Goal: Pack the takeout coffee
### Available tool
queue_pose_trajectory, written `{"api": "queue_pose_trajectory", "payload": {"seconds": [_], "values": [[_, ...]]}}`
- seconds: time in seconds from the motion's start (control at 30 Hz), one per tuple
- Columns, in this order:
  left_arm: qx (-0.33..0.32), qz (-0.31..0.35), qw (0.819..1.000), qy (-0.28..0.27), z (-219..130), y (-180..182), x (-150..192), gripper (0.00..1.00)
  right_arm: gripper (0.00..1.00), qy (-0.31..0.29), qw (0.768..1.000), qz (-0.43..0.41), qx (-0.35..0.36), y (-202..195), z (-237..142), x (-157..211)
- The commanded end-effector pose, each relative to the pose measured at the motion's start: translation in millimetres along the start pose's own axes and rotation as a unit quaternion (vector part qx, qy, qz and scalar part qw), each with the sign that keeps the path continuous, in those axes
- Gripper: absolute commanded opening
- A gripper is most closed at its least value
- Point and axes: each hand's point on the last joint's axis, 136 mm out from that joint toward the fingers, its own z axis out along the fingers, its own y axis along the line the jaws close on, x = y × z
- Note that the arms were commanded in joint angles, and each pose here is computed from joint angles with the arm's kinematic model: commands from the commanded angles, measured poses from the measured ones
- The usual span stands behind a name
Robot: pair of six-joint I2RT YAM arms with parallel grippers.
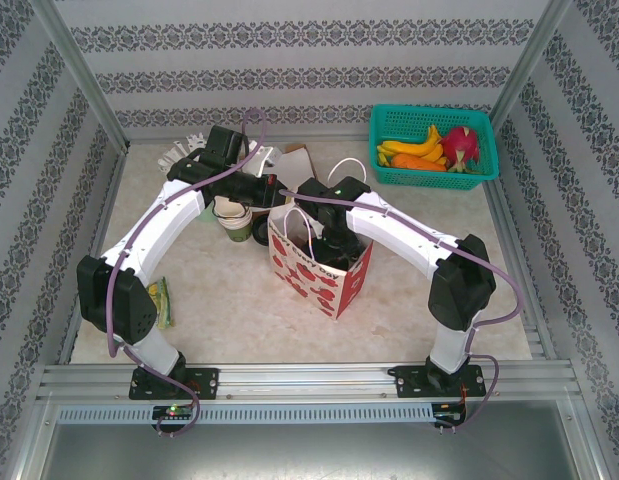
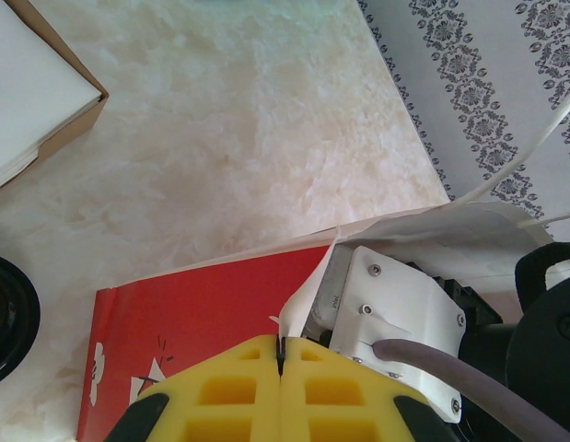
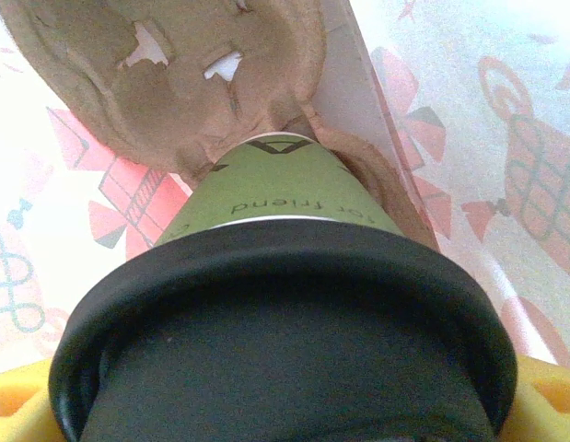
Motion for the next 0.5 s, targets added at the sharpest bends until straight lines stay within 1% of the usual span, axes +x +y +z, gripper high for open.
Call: {"api": "queue_pose_trajectory", "payload": {"seconds": [0.0, 0.47], "values": [[0.0, 0.006, 1.0, 0.001, 0.8, 1.8, -3.8, 0.0, 0.62, 0.044, 0.999, 0.017, 0.011, -5.9, 0.6, 20.0], [0.001, 0.006, 1.0, 0.0, 1.4, 2.2, -4.2, 0.0, 0.62, 0.042, 0.999, 0.018, 0.012, -5.4, -8.3, 23.1]]}}
